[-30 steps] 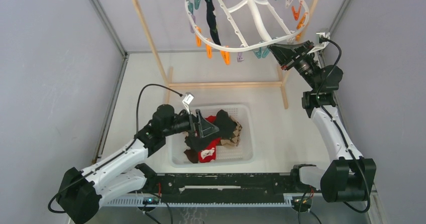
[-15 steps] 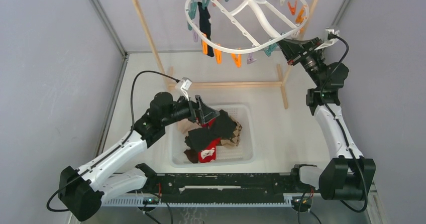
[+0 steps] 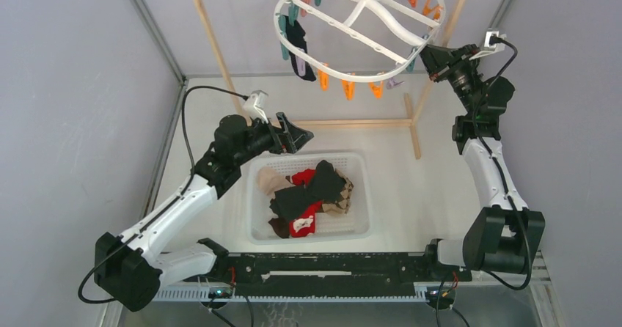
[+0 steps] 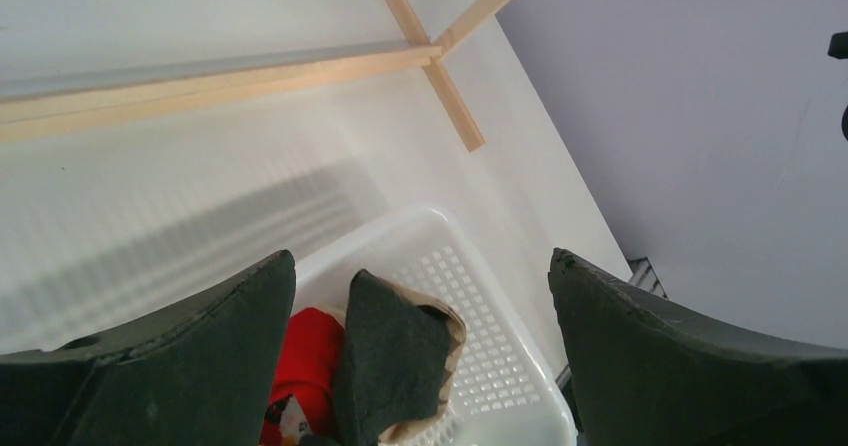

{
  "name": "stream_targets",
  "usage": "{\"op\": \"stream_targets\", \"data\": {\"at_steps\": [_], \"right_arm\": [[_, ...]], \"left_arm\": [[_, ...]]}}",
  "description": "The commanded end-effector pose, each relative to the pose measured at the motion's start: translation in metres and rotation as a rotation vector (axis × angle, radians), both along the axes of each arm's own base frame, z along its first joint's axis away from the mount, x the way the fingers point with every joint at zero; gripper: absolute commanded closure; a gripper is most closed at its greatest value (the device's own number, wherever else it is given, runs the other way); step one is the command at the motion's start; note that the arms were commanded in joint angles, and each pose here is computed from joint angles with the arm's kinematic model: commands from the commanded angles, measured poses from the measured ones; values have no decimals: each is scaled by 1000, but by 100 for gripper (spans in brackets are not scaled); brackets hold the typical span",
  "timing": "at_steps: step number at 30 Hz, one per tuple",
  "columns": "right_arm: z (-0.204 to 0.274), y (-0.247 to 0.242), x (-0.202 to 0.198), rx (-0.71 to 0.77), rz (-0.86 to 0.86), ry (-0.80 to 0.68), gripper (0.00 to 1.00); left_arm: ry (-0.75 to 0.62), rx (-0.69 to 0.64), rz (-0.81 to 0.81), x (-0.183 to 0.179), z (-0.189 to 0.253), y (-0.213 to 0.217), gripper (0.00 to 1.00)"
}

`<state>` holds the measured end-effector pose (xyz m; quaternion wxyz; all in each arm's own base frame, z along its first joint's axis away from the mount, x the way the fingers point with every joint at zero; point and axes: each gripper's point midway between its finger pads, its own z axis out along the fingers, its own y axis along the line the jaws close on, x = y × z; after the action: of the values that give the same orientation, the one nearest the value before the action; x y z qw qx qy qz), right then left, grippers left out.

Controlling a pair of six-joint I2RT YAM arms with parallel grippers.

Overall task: Remove the socks clipped to the hanger
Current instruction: Place the sock in the bin, then remove the sock from the hanger.

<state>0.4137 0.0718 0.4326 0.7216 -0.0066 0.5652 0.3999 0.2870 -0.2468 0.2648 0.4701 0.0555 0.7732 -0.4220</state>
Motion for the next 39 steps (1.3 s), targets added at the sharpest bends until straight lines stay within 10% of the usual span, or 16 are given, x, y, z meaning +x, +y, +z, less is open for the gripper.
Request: {"op": "stream_targets", "data": {"at_steps": [1,16,39], "right_arm": [[21,-14,7,34,-26,-41,89],[27,-31,15,75,-26,-23,41],[-1,-28,-31,53,16,106,14]], "left_arm": [[-117,-38,50,24,39,4,0],[-168,-28,121,68,44,14,0],[-358,7,134,148,52,15,0]]}}
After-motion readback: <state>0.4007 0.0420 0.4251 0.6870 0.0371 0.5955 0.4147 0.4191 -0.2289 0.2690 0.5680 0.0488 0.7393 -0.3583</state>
